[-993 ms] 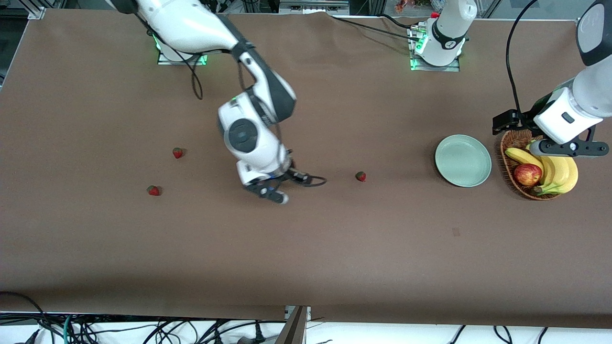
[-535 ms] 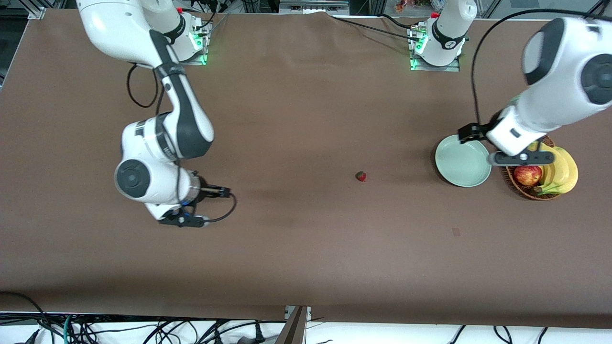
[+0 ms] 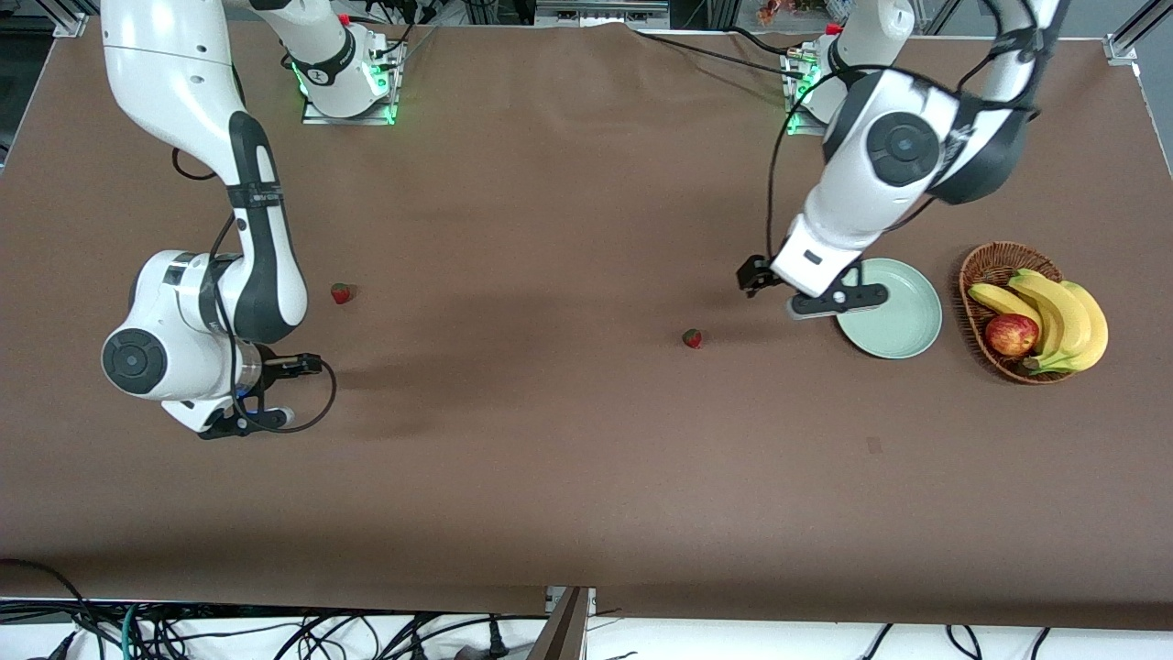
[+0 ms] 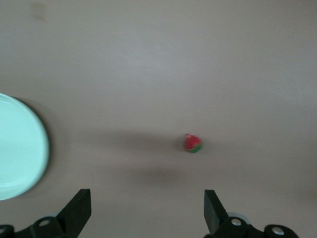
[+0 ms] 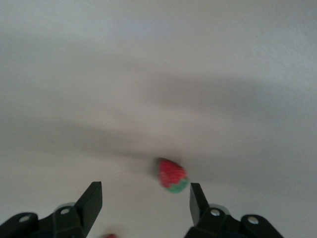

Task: Collect all strawberries into plate
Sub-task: 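Grasp the mid-table strawberry with the left gripper while the right gripper grasps another, then drop the strawberry on the plate while the right gripper sets another mid-table, then grasp the mid-table strawberry with the left gripper while the right gripper reaches the last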

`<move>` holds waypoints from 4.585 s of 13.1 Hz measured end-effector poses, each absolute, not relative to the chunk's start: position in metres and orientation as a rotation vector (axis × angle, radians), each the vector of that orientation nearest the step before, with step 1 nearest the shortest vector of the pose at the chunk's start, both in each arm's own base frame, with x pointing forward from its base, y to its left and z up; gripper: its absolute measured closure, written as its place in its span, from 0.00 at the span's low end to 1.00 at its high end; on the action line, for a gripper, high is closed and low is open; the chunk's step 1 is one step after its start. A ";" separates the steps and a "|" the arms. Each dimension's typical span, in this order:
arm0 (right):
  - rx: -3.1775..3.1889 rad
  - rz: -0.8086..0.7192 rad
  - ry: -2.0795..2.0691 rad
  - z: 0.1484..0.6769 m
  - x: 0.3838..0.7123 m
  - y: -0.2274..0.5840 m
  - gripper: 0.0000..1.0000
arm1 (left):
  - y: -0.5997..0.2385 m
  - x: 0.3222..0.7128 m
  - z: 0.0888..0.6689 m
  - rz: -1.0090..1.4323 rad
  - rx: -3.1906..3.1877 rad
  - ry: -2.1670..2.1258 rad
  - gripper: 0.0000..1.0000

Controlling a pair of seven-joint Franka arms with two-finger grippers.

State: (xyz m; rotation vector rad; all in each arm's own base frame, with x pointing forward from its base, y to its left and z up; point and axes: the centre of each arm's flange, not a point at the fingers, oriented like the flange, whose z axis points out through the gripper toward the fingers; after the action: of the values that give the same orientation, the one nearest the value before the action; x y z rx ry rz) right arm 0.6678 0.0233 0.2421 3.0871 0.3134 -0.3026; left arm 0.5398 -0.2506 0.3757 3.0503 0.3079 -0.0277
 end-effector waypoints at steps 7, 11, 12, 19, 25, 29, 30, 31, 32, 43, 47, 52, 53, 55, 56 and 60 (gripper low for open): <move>3.117 -0.273 0.407 0.204 0.646 -0.007 0.29 | -0.314 0.550 0.245 0.001 3.075 0.452 0.00; 3.128 -0.251 0.403 0.201 0.646 -0.016 0.48 | -0.327 0.554 0.194 -0.015 3.085 0.551 0.00; 3.138 -0.247 0.399 0.200 0.645 -0.015 0.54 | -0.326 0.555 0.187 -0.024 3.082 0.562 0.00; 3.167 -0.235 0.404 0.195 0.645 -0.013 0.69 | -0.326 0.554 0.182 -0.039 3.070 0.648 0.47; 3.233 -0.285 0.265 0.246 0.671 0.049 0.69 | -0.320 0.572 0.217 -0.074 3.110 0.699 0.66; 3.227 -0.295 -0.026 0.274 0.666 0.175 0.69 | -0.265 0.622 0.316 -0.277 3.072 0.586 0.66; 3.232 -0.309 -0.103 0.274 0.657 0.209 0.69 | -0.234 0.631 0.343 -0.312 3.067 0.533 0.66; 3.239 -0.326 -0.177 0.274 0.646 0.243 0.69 | -0.199 0.636 0.365 -0.336 3.065 0.472 0.66; 3.238 -0.340 -0.240 0.274 0.634 0.276 0.69 | -0.164 0.638 0.383 -0.354 3.070 0.408 0.66; 3.203 -0.106 -0.787 0.232 0.428 0.580 0.69 | 0.080 0.533 0.263 -0.231 3.126 -0.067 0.66; 3.196 -0.097 -0.821 0.222 0.403 0.599 0.58 | 0.085 0.500 0.224 -0.187 3.137 -0.095 0.66; 3.176 -0.012 -0.844 0.243 0.449 0.567 0.30 | 0.090 0.496 0.214 -0.184 3.137 -0.154 0.39; 3.160 -0.016 -0.789 0.246 0.462 0.554 0.30 | 0.090 0.498 0.216 -0.174 3.138 -0.160 0.28; 3.128 -0.052 -0.640 0.258 0.498 0.512 0.30 | 0.088 0.512 0.235 -0.157 3.135 -0.169 0.04; 3.113 -0.086 -0.568 0.267 0.518 0.484 0.30 | 0.084 0.522 0.254 -0.180 3.124 -0.170 0.00; 3.083 -0.234 -0.274 0.288 0.596 0.348 0.30 | 0.000 0.549 0.343 -0.191 3.100 -0.110 0.00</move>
State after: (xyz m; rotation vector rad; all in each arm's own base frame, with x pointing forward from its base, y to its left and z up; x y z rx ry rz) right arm 0.5963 0.3480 0.2875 3.0835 -0.2737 -0.2343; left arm 0.5490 0.0005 0.3427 3.0995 -0.1101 -0.1906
